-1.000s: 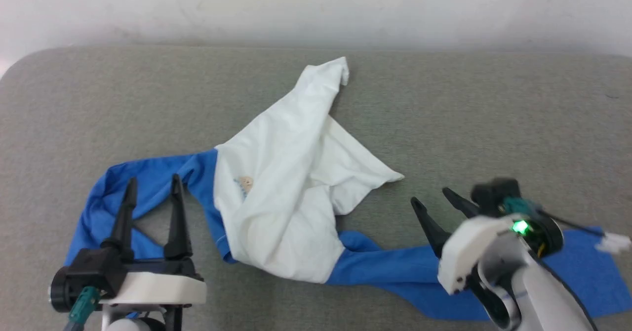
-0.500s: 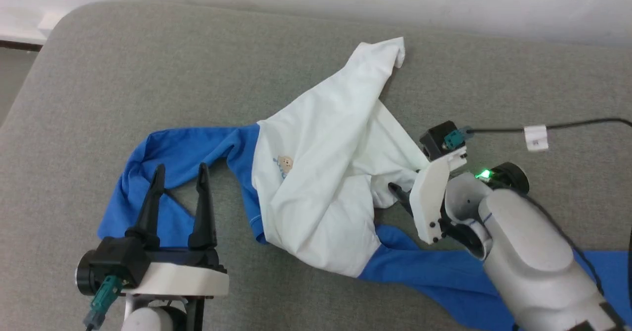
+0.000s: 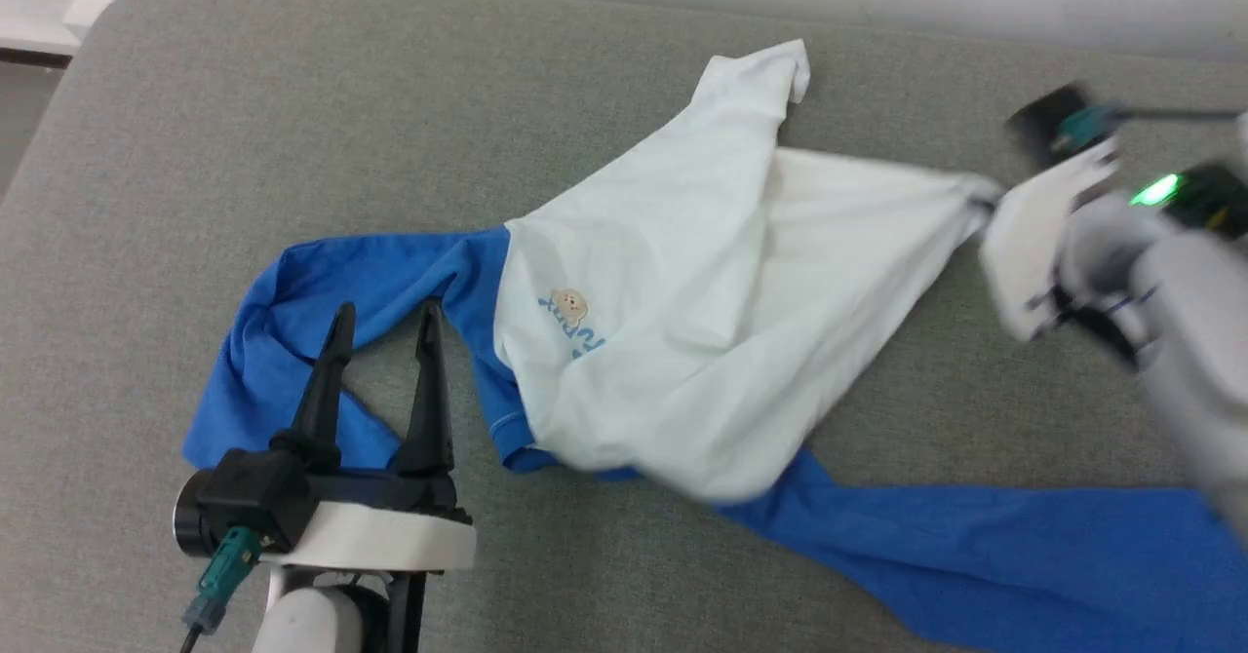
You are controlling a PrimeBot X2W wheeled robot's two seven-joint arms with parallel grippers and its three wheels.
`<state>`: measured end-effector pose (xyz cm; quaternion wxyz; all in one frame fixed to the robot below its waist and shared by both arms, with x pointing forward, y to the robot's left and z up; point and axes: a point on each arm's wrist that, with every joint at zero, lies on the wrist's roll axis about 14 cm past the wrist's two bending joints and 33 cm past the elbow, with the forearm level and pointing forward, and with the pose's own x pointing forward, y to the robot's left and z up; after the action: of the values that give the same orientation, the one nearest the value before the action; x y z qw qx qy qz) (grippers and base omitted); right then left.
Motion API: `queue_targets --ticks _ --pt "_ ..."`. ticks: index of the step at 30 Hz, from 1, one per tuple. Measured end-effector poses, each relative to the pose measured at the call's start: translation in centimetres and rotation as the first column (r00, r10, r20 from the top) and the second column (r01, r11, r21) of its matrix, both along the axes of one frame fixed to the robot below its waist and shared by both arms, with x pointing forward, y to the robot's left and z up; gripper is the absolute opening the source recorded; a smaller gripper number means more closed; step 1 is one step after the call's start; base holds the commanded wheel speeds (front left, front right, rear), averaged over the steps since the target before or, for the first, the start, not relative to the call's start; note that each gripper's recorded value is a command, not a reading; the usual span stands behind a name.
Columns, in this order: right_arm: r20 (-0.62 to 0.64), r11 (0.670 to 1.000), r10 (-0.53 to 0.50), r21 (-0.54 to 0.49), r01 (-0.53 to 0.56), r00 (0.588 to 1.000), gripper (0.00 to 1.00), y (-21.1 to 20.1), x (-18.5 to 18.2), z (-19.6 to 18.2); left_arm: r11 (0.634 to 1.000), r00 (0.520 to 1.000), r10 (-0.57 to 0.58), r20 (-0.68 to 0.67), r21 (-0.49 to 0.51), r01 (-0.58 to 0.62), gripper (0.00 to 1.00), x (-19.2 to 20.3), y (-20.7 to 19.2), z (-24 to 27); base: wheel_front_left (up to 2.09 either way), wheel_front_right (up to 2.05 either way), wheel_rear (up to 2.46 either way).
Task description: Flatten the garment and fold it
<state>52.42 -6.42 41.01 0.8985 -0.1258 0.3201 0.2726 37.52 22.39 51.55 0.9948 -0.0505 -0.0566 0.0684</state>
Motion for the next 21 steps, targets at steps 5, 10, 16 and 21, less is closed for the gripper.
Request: queue_targets --ticks 5,10,16,21 --pt "0.193 0.992 -0.108 -0.047 0.12 0.975 0.0 -5.9 6.5 4.2 1.0 1.0 -0.031 0.006 -0.002 0.031 1.0 1.1 -1.0 0.0 0.0 0.0 0.0" --pt "0.324 0.977 -0.191 -0.03 0.212 0.926 0.0 -10.2 10.4 6.0 0.999 0.999 -0.05 -0.001 -0.014 0.05 1.0 2.0 -1.6 -0.4 0.0 0.0 0.0" --pt "0.37 0.963 -0.255 0.01 0.271 0.893 0.0 -12.2 12.5 3.9 0.999 0.998 -0.046 -0.034 -0.016 0.045 1.0 2.8 -1.5 -1.6 0.0 0.0 0.0" --pt "0.3 0.958 -0.28 0.024 0.287 0.912 1.0 -11.6 10.9 -0.8 0.999 0.998 -0.037 -0.057 -0.013 0.036 1.0 3.0 -1.3 -2.3 0.0 0.0 0.0"
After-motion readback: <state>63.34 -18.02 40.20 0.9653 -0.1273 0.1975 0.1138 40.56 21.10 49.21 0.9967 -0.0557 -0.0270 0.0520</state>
